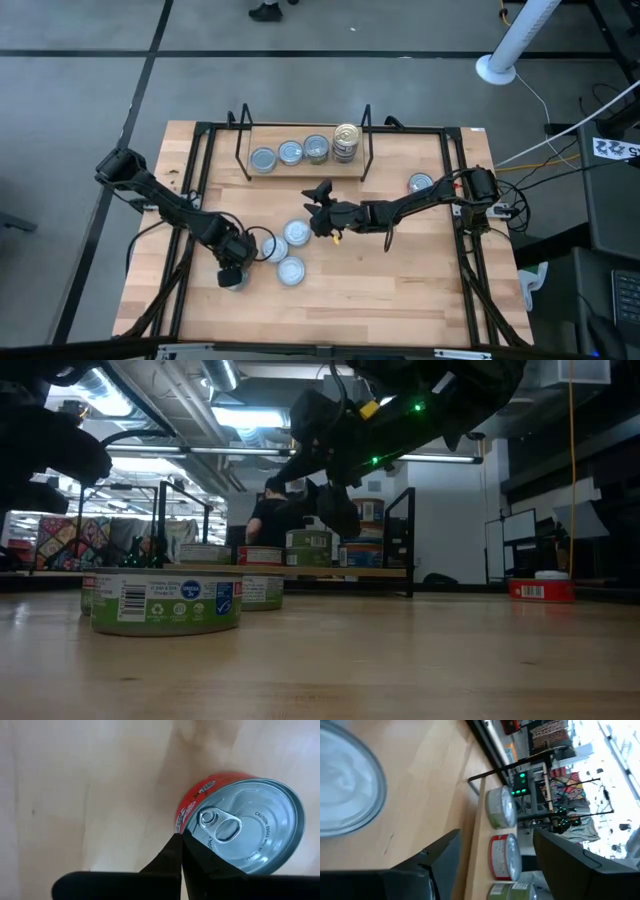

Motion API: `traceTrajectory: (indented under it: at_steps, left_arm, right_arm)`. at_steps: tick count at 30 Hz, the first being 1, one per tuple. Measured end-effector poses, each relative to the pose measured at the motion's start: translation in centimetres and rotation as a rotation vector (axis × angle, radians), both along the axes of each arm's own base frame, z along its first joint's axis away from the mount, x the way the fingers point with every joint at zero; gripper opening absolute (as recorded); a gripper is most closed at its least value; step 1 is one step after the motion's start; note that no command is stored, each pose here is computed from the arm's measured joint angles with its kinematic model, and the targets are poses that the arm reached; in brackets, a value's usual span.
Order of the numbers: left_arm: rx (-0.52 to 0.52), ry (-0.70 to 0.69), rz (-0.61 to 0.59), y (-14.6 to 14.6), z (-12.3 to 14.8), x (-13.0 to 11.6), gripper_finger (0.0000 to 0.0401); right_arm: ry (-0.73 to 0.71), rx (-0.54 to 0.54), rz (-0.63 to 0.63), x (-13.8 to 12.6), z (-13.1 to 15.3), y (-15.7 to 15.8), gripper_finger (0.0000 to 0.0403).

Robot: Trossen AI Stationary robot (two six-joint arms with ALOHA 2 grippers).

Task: Stack canned seafood by type on shelf
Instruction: Stack the red tuna can on top of the red tuna can on the shelf

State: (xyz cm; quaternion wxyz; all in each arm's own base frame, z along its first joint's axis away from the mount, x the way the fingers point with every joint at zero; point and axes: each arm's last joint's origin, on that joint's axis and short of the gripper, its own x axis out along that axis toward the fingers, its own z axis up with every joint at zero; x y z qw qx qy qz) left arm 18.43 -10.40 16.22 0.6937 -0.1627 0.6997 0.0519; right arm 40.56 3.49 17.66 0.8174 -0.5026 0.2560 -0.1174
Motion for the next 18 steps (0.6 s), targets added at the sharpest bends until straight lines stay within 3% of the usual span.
traceTrajectory:
  at_steps: [9, 18]
  left_arm:
    - [0.086, -0.073, 0.128, 0.2, 0.1, 0.3, 0.0]
    - [0.193, -0.188, 0.217, 1.1, 1.4, -0.2, 0.0]
  right_arm:
    - [0.122, 0.098, 0.076, -0.5, -1.3, 0.2, 0.025]
    - [0.13, 0.114, 0.104, -0.5, -1.4, 0.3, 0.025]
